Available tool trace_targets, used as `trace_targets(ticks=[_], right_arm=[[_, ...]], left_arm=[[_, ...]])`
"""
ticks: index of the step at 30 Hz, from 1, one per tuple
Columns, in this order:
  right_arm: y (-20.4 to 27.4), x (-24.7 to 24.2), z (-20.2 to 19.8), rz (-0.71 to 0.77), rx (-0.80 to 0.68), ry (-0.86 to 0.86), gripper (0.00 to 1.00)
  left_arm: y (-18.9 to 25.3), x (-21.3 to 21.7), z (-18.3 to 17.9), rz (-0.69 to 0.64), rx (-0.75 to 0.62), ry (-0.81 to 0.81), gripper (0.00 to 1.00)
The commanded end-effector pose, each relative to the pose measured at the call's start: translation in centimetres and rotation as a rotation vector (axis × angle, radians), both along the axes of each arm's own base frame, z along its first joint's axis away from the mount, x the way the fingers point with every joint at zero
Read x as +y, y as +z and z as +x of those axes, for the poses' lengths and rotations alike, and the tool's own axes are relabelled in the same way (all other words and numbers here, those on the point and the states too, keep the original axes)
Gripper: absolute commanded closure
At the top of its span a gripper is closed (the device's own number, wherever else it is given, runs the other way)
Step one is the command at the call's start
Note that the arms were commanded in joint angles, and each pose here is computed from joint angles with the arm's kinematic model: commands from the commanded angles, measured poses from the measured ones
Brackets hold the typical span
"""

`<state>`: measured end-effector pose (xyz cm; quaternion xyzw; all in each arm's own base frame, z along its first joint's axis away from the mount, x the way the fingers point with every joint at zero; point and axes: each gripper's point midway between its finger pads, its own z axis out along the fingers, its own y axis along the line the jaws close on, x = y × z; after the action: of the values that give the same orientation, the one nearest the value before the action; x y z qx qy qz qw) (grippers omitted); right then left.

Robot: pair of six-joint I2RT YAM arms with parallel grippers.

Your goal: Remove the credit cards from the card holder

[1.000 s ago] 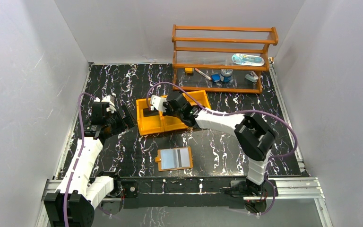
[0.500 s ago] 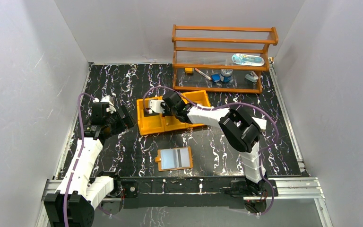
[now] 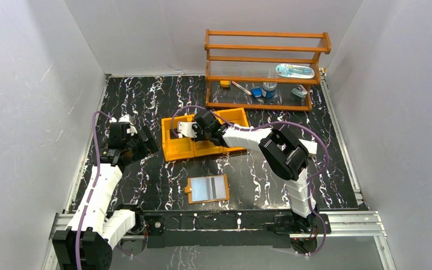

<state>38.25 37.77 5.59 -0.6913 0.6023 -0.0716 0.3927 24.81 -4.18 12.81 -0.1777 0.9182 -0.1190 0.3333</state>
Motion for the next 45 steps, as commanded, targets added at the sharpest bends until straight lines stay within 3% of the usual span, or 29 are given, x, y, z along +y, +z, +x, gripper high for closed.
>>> trace_targets(ticks=[1, 6, 14, 18, 22, 26, 28, 35, 45], right_arm=[[3.8, 0.2, -0.1, 0.078, -0.015, -0.009, 0.54], [8.0, 0.6, -0.9, 0.225, 0.000, -0.050, 0.50], [15.4, -0.3, -3.5, 0.607, 0.078, -0.211, 0.43], [16.3, -2.7, -6.8, 0.855, 0.280, -0.446, 0.39], [14.3, -5.1, -11.5, 1.044, 0.608, -0.750, 0.33], [10.6, -6.0, -16.7, 1.054, 0.923, -0.922, 0.35], [9.2, -6.3, -18.8, 1.039, 1.035, -0.954, 0.38], [5.8, -6.7, -22.7, 1.120, 1.298, -1.076, 0.54], [3.4, -7.0, -24.3, 1.046, 1.330, -1.140, 0.62]], left_arm=[[0.4, 0.2, -0.3, 0.002, -0.009, 0.006, 0.02], [0.4, -0.3, -0.2, -0.015, -0.013, -0.018, 0.02], [0.5, -1.2, -0.2, -0.046, -0.017, -0.060, 0.02], [0.6, -2.1, -0.2, -0.081, -0.028, -0.107, 0.02], [1.1, -4.3, -0.4, -0.173, -0.042, -0.213, 0.07], [2.6, -9.2, -2.1, -0.459, -0.022, -0.376, 0.17], [3.4, -10.9, -3.1, -0.528, -0.009, -0.439, 0.19], [2.9, -16.2, -6.8, -0.496, 0.083, -0.601, 0.21], [-0.6, -20.1, -9.1, -0.432, 0.254, -0.645, 0.41]])
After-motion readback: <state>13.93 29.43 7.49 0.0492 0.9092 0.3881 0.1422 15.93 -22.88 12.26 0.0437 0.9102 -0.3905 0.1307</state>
